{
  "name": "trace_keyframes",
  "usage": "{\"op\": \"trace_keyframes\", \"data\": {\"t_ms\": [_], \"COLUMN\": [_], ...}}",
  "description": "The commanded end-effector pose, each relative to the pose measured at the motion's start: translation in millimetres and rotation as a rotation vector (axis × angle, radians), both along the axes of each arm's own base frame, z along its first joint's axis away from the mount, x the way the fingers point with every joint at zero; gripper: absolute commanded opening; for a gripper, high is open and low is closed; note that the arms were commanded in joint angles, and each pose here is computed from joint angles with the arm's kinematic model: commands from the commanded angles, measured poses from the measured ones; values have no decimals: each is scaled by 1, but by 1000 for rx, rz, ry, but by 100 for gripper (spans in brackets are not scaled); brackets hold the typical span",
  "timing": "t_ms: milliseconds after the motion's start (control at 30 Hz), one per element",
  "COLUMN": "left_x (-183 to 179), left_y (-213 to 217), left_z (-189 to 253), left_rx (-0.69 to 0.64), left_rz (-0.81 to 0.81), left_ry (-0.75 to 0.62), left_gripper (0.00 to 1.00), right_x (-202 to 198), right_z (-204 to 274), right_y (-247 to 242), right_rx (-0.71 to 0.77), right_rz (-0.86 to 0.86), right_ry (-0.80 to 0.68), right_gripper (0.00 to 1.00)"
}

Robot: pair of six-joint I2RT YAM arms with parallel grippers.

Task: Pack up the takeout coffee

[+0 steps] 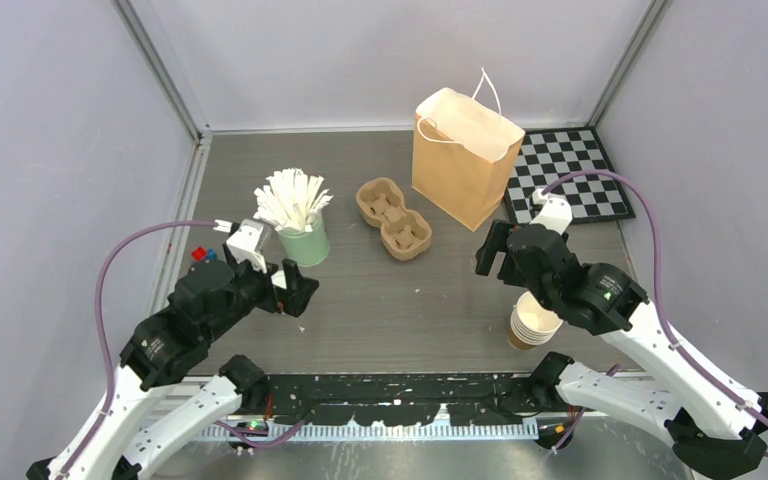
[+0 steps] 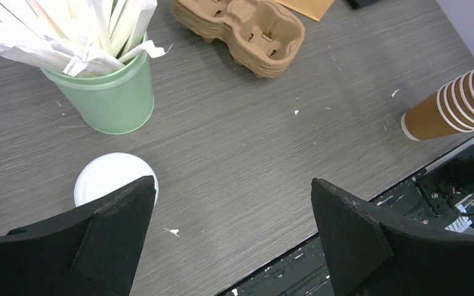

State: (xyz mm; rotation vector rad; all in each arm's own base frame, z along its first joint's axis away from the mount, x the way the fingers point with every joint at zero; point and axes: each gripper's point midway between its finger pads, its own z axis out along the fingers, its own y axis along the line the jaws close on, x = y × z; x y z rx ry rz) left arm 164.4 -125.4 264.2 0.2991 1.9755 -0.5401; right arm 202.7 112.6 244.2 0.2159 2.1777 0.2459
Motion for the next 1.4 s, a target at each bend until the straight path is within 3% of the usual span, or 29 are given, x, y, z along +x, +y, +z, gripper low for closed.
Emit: {"op": "trace_keyframes", "data": {"t_ms": [0, 200, 367, 533, 667, 833, 1367], "left_x": [3, 3, 1, -2, -2, -4, -12], "left_y": [0, 5, 4, 0, -6, -18, -56], "left_z": [10, 0, -6, -4, 0, 0, -18], "left_rx": [-11, 15, 10, -9, -21, -38, -58], "left_rz": [-4, 6, -3, -28, -54, -98, -261], "left_ry": [-58, -55, -52, -61, -69, -29, 125], "left_gripper": [100, 100, 100, 100, 100, 100, 97], "right_x": [-1, -20, -48, -78, -88, -71, -46], "right_z": [16, 18, 3, -14, -19, -23, -56], "right_y": [-6, -18, -37, -68, -63, -38, -24], "right_rx": [58, 139, 71, -55, -4, 20, -162], "right_rz": [-54, -144, -195, -261, -199, -101, -54], "right_ry": [-42, 38, 184, 314, 327, 288, 336], "right_gripper": [90, 80, 53, 36, 33, 33, 33]}}
